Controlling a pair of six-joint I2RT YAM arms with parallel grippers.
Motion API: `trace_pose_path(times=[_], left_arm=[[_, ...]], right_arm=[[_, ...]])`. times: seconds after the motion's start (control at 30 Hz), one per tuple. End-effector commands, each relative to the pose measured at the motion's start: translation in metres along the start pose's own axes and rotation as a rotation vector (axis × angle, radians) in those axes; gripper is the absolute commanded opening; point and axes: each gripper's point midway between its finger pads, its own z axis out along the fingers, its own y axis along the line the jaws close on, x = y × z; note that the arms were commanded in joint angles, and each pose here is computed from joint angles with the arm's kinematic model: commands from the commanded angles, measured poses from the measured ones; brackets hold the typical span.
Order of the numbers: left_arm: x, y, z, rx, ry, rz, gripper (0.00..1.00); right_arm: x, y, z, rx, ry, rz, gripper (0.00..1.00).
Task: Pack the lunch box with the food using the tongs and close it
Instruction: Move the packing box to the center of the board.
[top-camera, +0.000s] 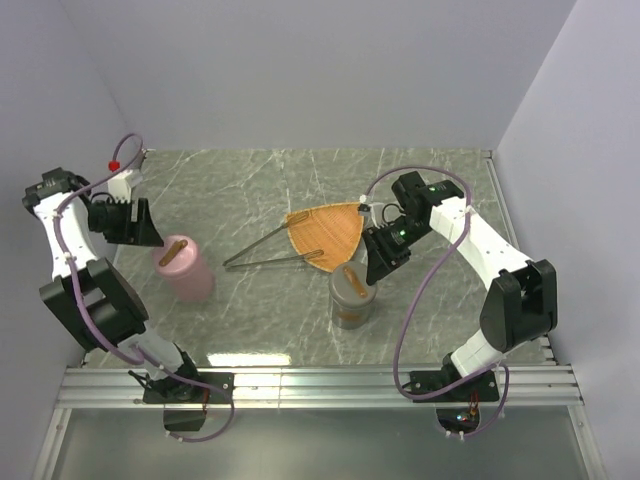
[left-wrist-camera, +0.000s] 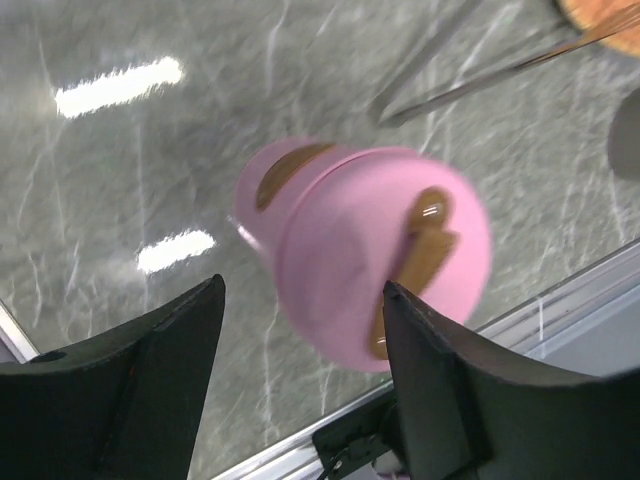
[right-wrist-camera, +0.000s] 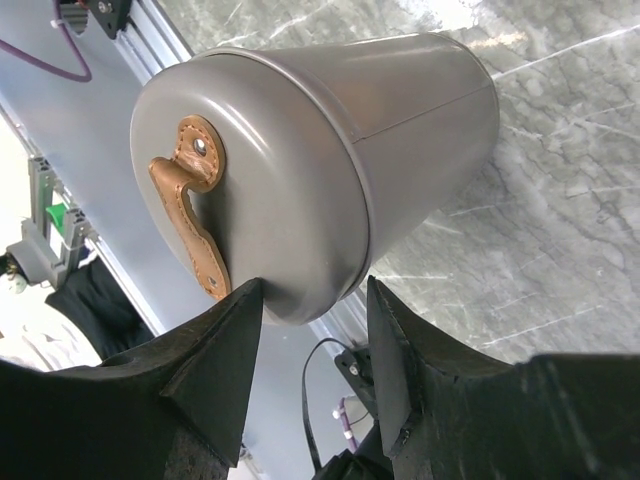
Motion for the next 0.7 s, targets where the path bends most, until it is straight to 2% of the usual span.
trace_pose_path(times=[0.0, 0.27, 0.67], left_arm=[[0.022, 0.011, 0.004, 0.026, 0.062, 0.012, 0.7], [0.043, 0.016, 0.028, 0.107, 0.126, 0.026, 0.66], [0.101, -0.03, 0.05, 0.225, 0.269, 0.138, 0.49]], right_arm=[[-0.017, -0.02, -0.004, 0.117, -0.042, -0.08, 0.53], [-0.013, -0.022, -0.004, 0.125, -0.025, -0.078, 0.53], [-0.012, -0.027, -0.003, 0.134, -0.005, -0.075, 0.53]])
